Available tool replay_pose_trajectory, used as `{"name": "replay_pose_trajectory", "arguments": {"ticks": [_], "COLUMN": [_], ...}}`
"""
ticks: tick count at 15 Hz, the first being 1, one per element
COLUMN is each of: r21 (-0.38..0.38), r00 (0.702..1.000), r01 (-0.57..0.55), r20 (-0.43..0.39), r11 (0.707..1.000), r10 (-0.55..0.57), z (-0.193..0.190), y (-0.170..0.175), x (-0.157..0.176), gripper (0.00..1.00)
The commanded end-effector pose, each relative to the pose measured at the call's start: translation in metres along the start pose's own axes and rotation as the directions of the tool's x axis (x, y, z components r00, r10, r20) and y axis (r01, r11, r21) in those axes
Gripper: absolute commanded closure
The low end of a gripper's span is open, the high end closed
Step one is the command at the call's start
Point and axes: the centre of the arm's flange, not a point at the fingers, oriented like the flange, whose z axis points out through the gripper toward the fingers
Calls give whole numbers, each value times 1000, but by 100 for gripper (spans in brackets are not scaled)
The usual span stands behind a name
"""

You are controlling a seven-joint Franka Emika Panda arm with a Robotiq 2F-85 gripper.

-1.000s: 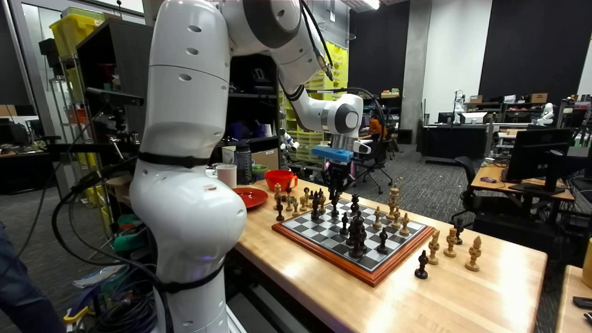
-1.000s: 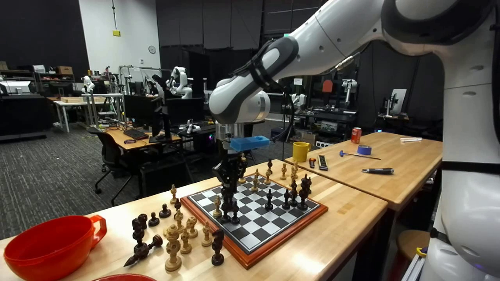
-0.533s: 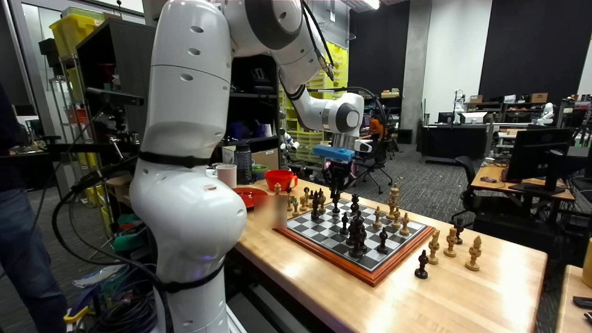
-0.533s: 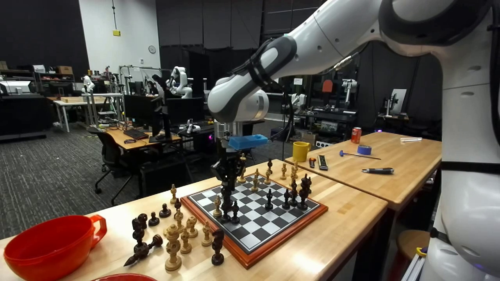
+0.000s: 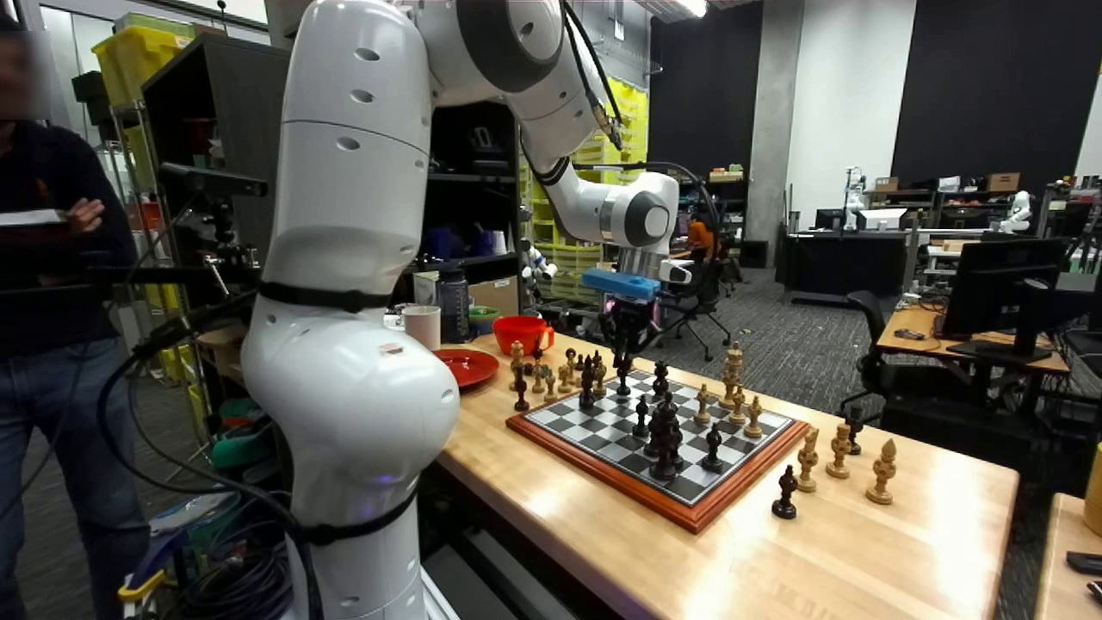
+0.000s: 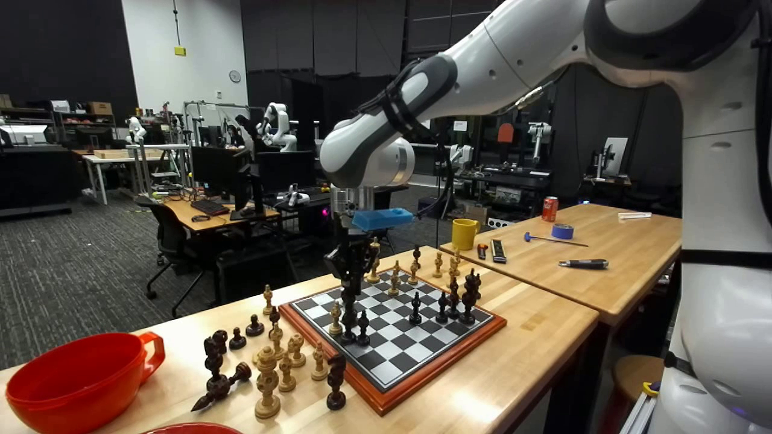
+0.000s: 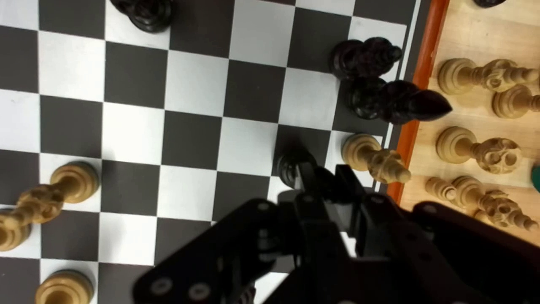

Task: Move the black chess piece one space backwards

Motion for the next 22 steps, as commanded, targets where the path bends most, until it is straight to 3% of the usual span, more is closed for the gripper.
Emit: {"name": "replay_pose_trajectory", "arguments": {"ticks": [1, 19, 20, 21, 22], "r21": [37, 35, 34, 34, 32], "r00": [1000, 999, 999, 1000, 1000], "r01": [19, 20, 18, 18, 17], "r20": [3, 26, 25, 25, 22], "r11": [999, 999, 999, 999, 999], "r10": [-19, -21, -19, -19, -18], "z": [-5, 2, 3, 3, 2], "y": [-5, 2, 2, 2, 3], "x": [0, 4, 4, 4, 3], "gripper": [96, 96, 87, 58, 58]}}
